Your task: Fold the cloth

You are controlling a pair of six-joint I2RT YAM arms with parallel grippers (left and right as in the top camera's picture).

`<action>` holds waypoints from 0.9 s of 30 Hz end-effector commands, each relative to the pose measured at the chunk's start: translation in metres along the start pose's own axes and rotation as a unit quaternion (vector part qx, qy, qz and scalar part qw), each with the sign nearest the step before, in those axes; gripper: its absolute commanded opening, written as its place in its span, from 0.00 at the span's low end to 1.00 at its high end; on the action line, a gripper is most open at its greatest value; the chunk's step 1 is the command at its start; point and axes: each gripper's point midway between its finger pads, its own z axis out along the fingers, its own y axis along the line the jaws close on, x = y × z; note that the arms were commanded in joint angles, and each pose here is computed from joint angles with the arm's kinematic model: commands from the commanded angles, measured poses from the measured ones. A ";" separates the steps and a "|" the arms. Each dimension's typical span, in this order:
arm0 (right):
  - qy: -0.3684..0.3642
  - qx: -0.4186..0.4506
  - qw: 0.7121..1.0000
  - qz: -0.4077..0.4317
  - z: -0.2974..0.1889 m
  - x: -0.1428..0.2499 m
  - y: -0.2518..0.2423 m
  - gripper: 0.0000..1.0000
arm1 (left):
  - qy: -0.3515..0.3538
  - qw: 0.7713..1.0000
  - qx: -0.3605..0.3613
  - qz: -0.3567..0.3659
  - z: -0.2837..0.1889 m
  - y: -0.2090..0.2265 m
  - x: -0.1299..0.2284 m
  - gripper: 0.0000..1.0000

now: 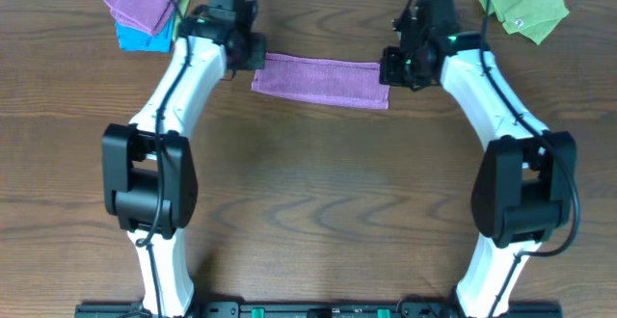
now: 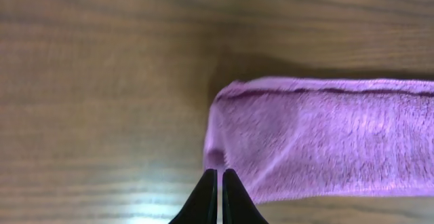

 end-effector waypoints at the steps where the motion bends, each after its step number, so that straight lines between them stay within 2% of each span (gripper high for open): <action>1: -0.020 0.068 0.997 -0.026 -0.001 -0.007 -0.009 0.01 | -0.012 0.999 -0.043 0.028 0.011 0.002 -0.005 0.06; 5: -0.022 0.087 0.995 -0.029 0.003 -0.007 -0.013 0.01 | -0.013 0.999 -0.042 0.025 0.022 -0.002 -0.004 0.06; 10: -0.020 0.093 0.995 -0.029 0.013 -0.006 -0.017 0.01 | 0.008 1.000 -0.003 0.019 0.037 -0.016 0.007 0.06; 16: 0.005 0.098 0.995 -0.023 0.040 0.006 -0.024 0.01 | 0.021 1.000 0.001 0.020 0.047 -0.017 0.015 0.06; 27: 0.039 0.102 0.994 -0.013 0.073 0.026 -0.032 0.01 | 0.078 0.997 -0.001 0.022 0.087 -0.021 0.053 0.06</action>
